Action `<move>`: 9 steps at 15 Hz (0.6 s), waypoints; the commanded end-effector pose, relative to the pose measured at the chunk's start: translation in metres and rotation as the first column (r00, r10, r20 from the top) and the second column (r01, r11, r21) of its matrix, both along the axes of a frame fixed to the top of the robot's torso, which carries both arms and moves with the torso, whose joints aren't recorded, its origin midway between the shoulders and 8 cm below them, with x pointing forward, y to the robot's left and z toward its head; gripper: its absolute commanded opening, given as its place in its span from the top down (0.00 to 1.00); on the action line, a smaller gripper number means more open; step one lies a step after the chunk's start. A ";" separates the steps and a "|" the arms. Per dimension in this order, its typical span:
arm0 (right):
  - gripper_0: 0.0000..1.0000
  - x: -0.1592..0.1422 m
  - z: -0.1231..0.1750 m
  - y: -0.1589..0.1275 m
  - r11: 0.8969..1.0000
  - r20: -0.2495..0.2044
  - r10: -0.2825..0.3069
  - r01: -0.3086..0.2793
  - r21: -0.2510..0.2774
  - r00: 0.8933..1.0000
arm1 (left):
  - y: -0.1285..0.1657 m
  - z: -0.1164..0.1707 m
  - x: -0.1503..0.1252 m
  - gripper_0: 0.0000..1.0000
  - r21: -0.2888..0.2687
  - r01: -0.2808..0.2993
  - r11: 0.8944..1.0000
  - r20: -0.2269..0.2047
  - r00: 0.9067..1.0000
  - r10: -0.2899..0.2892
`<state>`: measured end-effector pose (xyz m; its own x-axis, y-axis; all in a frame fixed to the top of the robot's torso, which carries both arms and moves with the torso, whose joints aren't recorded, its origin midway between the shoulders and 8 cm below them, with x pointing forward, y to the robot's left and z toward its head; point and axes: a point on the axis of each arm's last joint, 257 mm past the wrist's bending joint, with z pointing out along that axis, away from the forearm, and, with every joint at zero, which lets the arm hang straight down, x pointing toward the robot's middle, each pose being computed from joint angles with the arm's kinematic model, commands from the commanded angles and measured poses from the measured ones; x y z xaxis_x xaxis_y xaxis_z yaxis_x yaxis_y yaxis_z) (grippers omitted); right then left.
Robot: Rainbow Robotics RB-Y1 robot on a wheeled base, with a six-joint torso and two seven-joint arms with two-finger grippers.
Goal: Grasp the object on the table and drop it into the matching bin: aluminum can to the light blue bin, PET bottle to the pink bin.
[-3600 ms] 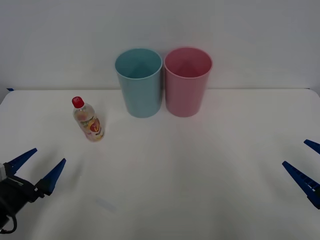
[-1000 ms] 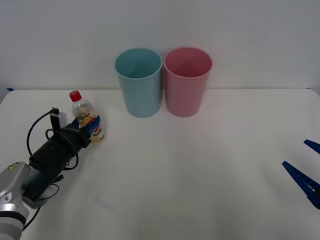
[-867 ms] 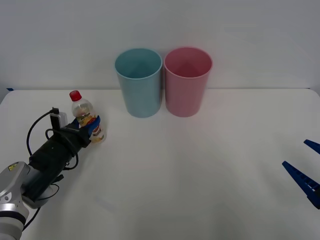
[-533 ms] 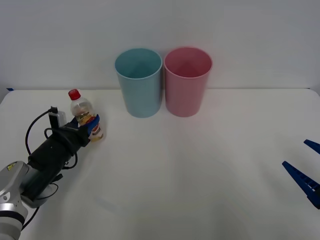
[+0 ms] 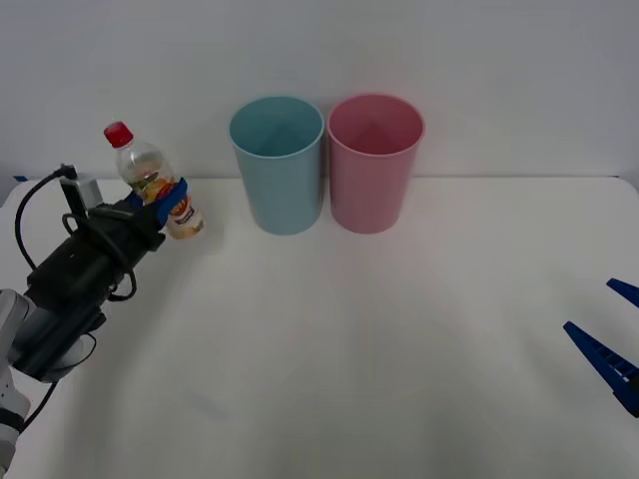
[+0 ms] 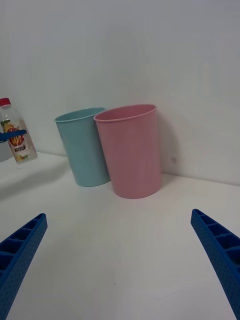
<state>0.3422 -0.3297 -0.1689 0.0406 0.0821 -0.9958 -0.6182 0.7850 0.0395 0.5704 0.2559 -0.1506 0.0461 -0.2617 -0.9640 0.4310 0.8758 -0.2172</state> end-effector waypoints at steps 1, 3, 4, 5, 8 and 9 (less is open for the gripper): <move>0.00 0.000 0.000 0.000 1.000 0.000 0.000 0.000 0.000 1.000 | -0.009 0.043 -0.005 1.00 -0.074 0.051 0.996 0.041 0.998 -0.048; 0.00 0.000 0.000 0.000 1.000 0.000 0.000 0.000 0.000 1.000 | -0.014 0.071 -0.010 1.00 -0.125 0.087 0.988 0.065 0.995 -0.079; 0.00 0.000 0.000 0.000 1.000 0.000 0.000 0.000 0.000 1.000 | -0.017 0.085 -0.013 1.00 -0.148 0.108 0.983 0.076 0.992 -0.097; 0.00 0.000 0.000 0.000 1.000 0.000 0.000 0.000 0.000 1.000 | -0.019 0.100 -0.017 1.00 -0.166 0.125 0.978 0.089 0.990 -0.111; 0.00 0.000 0.000 0.000 1.000 0.000 0.000 0.000 0.000 1.000 | -0.030 0.142 -0.027 1.00 -0.179 0.180 0.967 0.134 0.979 -0.157; 0.00 0.000 0.000 0.000 1.000 0.000 0.000 0.000 0.000 1.000 | -0.035 0.151 -0.027 1.00 -0.163 0.195 0.967 0.152 0.974 -0.170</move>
<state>0.3422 -0.3297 -0.1689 0.0406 0.0821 -0.9958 -0.6182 0.7850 0.0395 0.5439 0.2245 -0.0068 0.1001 -0.4487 -0.8881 0.6044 0.7364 -0.3039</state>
